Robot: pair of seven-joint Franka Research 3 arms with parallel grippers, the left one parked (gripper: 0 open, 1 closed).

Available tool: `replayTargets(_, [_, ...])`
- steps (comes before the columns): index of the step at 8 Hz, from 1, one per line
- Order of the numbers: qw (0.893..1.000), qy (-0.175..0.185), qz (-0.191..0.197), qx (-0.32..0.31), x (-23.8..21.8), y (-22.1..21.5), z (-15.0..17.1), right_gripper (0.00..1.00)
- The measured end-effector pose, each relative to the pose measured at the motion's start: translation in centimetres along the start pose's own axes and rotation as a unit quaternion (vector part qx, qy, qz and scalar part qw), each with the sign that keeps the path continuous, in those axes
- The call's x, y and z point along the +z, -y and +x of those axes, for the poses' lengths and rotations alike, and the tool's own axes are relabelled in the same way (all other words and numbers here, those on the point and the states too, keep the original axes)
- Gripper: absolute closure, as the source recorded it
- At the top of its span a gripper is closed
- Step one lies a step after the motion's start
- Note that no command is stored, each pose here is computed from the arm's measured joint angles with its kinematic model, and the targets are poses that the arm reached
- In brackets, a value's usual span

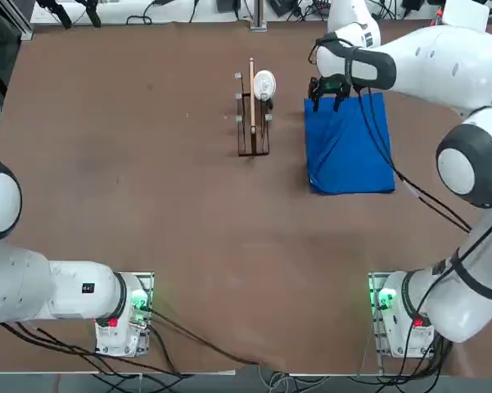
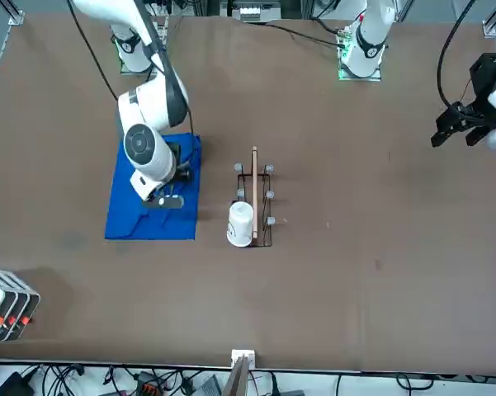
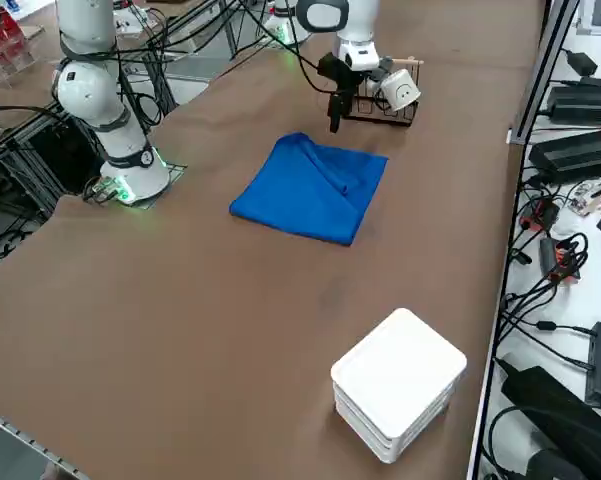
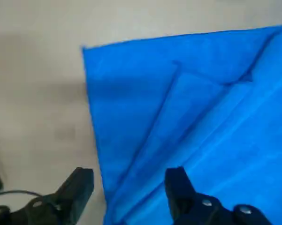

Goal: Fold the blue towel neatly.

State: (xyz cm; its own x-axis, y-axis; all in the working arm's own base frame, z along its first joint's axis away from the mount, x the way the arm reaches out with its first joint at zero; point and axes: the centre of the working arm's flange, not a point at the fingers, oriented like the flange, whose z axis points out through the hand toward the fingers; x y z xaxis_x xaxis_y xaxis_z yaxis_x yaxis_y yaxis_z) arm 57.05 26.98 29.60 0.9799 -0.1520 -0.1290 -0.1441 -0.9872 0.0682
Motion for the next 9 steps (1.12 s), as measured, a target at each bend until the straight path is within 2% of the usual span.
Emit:
replayTargets(2, [0.994, -0.003, -0.002, 0.109, 2.9, -1.4, 1.9, 0.13])
replayTargets(4, [0.983, -0.014, 0.004, 0.183, 4.9, -2.6, 3.5, 0.17])
replayTargets(9, [0.967, -0.057, 0.037, 0.247, 6.6, -6.6, 7.3, 0.27])
